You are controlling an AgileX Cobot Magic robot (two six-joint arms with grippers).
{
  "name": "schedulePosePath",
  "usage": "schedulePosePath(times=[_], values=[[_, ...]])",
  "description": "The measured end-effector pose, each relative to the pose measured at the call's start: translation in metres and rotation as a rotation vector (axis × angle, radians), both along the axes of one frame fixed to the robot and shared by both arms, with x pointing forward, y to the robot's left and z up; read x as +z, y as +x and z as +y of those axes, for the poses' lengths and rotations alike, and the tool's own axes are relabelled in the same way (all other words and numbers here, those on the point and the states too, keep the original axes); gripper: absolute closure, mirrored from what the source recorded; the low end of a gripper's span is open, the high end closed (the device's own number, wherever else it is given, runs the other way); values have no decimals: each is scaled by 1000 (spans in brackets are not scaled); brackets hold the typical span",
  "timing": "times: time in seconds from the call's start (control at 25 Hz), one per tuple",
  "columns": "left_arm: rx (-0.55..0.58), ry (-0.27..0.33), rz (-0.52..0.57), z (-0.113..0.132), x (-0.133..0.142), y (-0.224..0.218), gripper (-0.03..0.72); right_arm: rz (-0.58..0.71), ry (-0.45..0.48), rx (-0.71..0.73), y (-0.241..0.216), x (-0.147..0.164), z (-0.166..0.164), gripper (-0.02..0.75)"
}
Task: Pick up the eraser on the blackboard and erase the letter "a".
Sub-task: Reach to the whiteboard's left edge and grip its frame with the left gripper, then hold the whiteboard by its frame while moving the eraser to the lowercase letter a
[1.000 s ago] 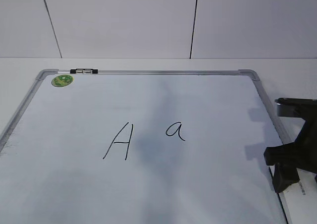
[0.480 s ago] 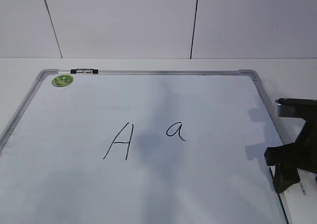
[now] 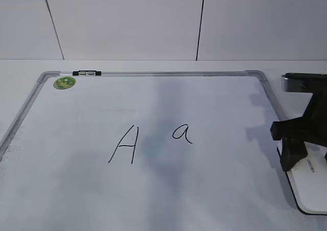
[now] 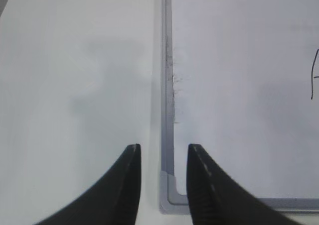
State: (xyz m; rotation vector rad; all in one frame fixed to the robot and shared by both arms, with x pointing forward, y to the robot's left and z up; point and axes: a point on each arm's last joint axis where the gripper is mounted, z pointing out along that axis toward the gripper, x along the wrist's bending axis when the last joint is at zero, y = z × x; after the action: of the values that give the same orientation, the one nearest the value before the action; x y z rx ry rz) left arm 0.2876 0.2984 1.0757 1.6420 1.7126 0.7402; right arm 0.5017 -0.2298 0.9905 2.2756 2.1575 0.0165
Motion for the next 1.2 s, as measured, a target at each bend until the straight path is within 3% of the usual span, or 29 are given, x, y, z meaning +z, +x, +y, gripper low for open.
schedulePosePath(times=[0.24, 0.4, 0.8, 1.2], values=[[2, 1, 18, 0, 18, 28, 449, 16, 18, 14, 2, 10, 3, 177], [3, 2, 108, 0, 20, 61, 449, 21, 46, 28, 3, 14, 6, 177], [3, 1, 403, -1, -5, 163, 449, 44, 58, 50, 1, 15, 7, 178], [4, -5, 568, -2, -43, 244, 449, 67, 98, 84, -1, 16, 10, 178]])
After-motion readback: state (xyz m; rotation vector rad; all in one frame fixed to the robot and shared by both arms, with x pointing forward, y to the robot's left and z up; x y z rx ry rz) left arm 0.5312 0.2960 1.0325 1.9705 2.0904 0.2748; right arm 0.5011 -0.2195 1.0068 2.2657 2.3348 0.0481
